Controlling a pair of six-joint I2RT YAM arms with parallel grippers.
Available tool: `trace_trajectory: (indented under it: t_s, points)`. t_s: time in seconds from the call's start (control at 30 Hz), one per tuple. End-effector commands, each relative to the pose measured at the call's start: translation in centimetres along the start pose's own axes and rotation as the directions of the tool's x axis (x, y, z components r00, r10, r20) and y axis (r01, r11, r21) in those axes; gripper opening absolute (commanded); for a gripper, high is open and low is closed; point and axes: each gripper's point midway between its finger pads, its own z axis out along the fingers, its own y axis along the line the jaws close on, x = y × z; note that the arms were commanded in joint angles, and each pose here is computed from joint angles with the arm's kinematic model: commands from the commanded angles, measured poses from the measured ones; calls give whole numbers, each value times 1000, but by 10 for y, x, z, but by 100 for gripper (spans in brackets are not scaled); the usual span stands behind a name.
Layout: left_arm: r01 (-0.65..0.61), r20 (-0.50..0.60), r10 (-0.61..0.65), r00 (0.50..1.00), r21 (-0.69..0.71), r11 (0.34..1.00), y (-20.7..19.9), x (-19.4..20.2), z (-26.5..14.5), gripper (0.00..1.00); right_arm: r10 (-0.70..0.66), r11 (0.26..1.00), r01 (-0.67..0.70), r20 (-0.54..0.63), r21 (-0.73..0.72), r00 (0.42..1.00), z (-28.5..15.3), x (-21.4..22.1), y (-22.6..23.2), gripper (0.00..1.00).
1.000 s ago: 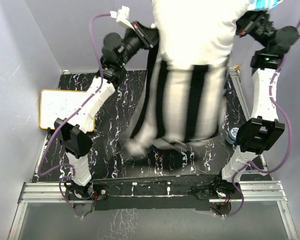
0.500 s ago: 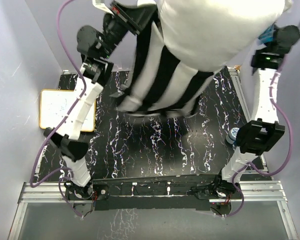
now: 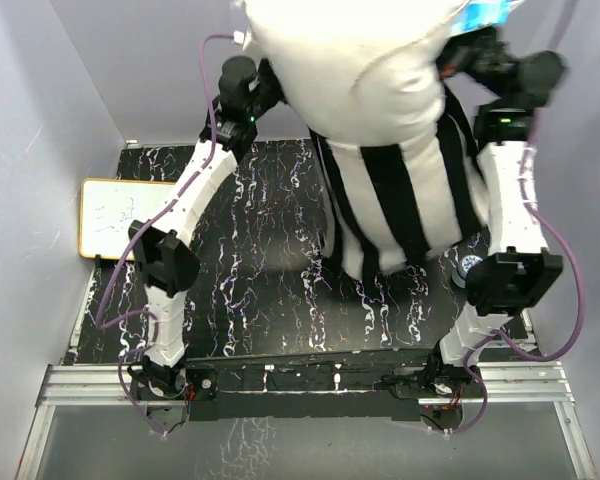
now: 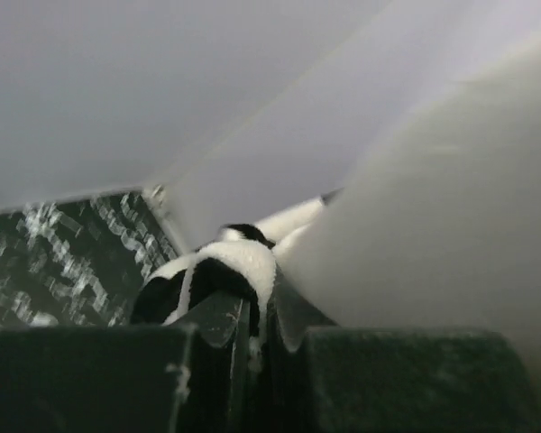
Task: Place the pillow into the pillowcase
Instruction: Stuff the pillow into the pillowcase.
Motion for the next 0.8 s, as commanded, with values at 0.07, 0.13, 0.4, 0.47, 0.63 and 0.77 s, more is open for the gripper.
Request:
trace_trajectory:
  t_s: [0.07, 0.13, 0.4, 0.47, 0.63, 0.77]
  points:
    - [30, 311, -83, 947, 171, 985, -69, -153, -21, 0, -64, 941, 41, -58, -337, 996, 80, 63, 161, 8]
    - [29, 184, -63, 981, 183, 983, -70, -99, -7, 0, -105, 979, 106, 11, -176, 994, 57, 21, 99, 8]
    - [-85, 247, 53, 968, 120, 989, -128, -102, -47, 0, -27, 998, 31, 83, -46, 996, 18, -6, 14, 8]
    - [-18, 294, -24, 955, 139, 990, -109, -129, -28, 0, -6, 980, 0, -27, -198, 1000, 70, 51, 81, 8]
    - [45, 193, -70, 979, 128, 991, -69, -98, -16, 0, -89, 967, 79, -32, -244, 995, 72, 44, 125, 8]
    - [-81, 173, 54, 983, 157, 984, -140, -71, -62, 0, -58, 998, 58, 162, 8, 985, -2, -44, 6, 8]
